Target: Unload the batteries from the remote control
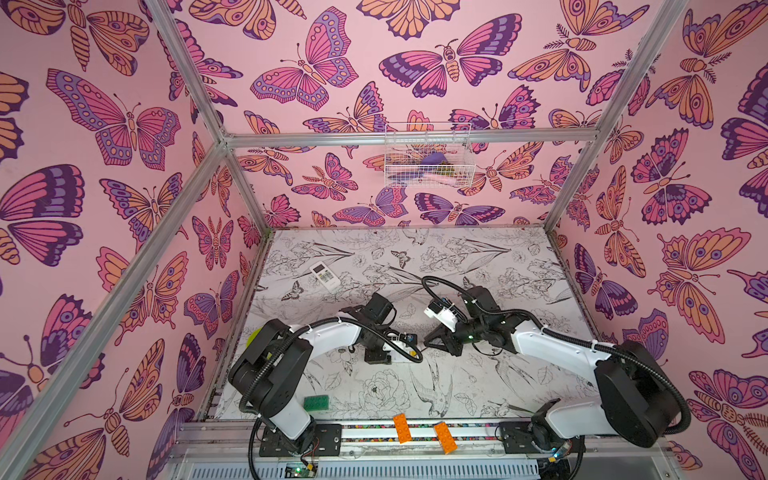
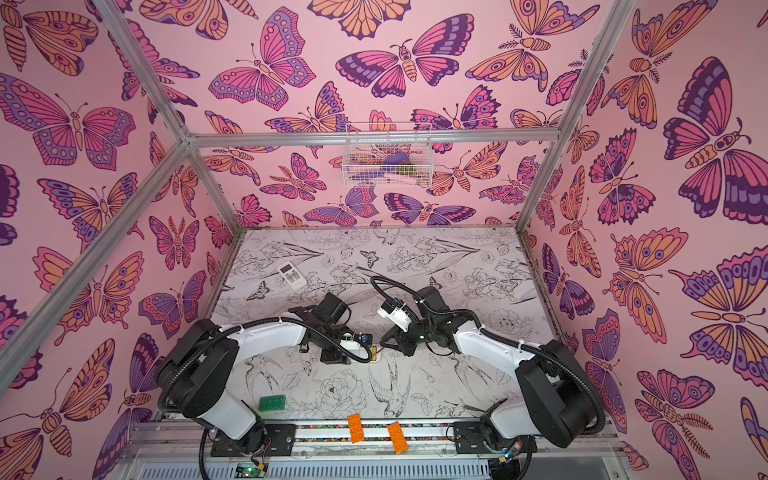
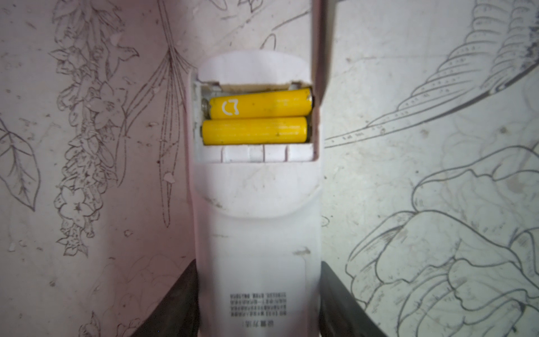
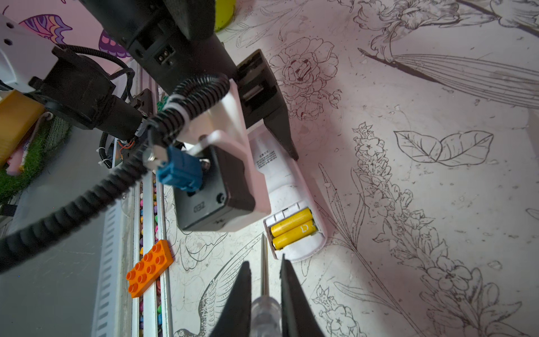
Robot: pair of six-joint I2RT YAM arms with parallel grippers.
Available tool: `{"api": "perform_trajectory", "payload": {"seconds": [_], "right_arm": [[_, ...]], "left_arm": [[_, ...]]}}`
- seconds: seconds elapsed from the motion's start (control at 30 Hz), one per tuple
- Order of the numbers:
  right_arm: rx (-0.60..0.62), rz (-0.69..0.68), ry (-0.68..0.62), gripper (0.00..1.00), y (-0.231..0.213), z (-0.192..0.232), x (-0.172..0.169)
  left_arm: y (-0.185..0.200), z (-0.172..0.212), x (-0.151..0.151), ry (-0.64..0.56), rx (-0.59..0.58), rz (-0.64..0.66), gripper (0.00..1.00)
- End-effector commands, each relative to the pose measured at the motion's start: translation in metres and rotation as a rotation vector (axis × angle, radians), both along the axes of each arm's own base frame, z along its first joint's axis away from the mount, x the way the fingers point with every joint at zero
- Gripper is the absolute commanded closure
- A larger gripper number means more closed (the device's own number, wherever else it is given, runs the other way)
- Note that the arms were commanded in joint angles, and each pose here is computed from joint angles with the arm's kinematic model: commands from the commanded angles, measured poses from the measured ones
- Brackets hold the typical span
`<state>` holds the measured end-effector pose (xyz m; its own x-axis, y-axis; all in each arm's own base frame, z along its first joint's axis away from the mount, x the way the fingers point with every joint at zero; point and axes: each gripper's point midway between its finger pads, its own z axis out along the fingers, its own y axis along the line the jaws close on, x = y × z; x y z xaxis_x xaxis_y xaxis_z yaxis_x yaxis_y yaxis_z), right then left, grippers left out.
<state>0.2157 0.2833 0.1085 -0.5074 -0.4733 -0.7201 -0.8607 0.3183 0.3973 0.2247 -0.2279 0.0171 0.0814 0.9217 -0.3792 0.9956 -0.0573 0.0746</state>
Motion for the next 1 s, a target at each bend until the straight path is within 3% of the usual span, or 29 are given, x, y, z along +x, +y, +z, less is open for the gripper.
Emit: {"api": "perform_trajectory", "payload": {"seconds": [0.0,0.97], "right_arm": [[-0.005,0.050,-0.043,1.00,0.006,0.003,0.001],[-0.106,0.110,-0.029,1.00,0.006,-0.020,-0.013]], "left_arm": [[0.017,-0.016,-0.022,0.069,0.082,-0.019,0.55],[0.019,-0.017,-0.023,0.059,0.094,-0.028,0.55]]}}
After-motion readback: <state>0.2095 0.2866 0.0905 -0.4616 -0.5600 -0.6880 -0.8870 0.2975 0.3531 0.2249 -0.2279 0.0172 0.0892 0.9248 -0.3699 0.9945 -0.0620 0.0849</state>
